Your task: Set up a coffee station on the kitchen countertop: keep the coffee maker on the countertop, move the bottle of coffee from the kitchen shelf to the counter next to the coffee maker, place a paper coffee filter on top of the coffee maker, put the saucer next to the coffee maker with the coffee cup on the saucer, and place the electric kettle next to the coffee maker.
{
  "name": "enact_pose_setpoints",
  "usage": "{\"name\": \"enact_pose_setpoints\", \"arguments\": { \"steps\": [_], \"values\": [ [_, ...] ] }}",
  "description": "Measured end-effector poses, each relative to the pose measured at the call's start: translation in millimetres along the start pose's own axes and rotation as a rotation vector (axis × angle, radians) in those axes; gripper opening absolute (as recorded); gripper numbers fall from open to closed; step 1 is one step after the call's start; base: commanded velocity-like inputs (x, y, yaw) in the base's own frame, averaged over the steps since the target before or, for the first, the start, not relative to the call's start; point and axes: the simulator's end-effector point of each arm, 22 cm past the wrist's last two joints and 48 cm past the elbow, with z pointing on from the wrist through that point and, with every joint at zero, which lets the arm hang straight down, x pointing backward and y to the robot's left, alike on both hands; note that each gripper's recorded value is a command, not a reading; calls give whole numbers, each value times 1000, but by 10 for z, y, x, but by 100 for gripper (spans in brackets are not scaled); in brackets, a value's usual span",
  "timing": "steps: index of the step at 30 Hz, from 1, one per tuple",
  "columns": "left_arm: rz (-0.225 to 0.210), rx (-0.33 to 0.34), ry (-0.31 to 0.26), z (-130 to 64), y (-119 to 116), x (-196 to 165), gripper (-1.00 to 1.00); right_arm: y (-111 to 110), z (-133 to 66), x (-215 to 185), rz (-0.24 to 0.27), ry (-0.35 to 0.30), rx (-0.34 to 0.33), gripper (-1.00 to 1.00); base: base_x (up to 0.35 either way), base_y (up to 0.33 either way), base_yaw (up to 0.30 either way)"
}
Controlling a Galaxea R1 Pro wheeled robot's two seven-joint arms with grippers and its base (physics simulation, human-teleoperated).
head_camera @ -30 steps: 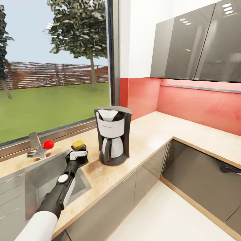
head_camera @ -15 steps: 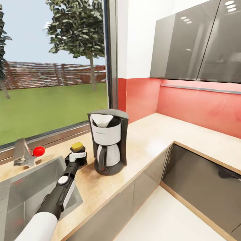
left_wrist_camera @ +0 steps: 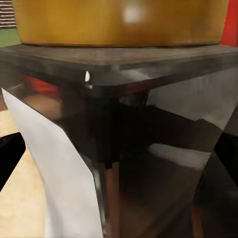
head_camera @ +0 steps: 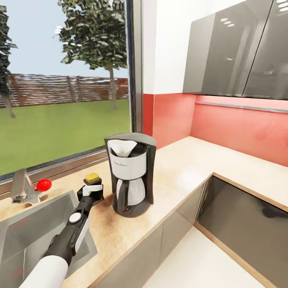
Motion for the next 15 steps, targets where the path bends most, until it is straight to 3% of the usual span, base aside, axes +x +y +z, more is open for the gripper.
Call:
{"name": "enact_pose_setpoints", "arguments": {
  "steps": [7,15],
  "values": [
    [16,-62,-1,1,243,2,-100,0,1,-1,0,0,0,100,20,0,0],
    [20,-64,5,-6,259,32,-100,0,1,-1,0,0,0,100,139,0,0]
  ]
}}
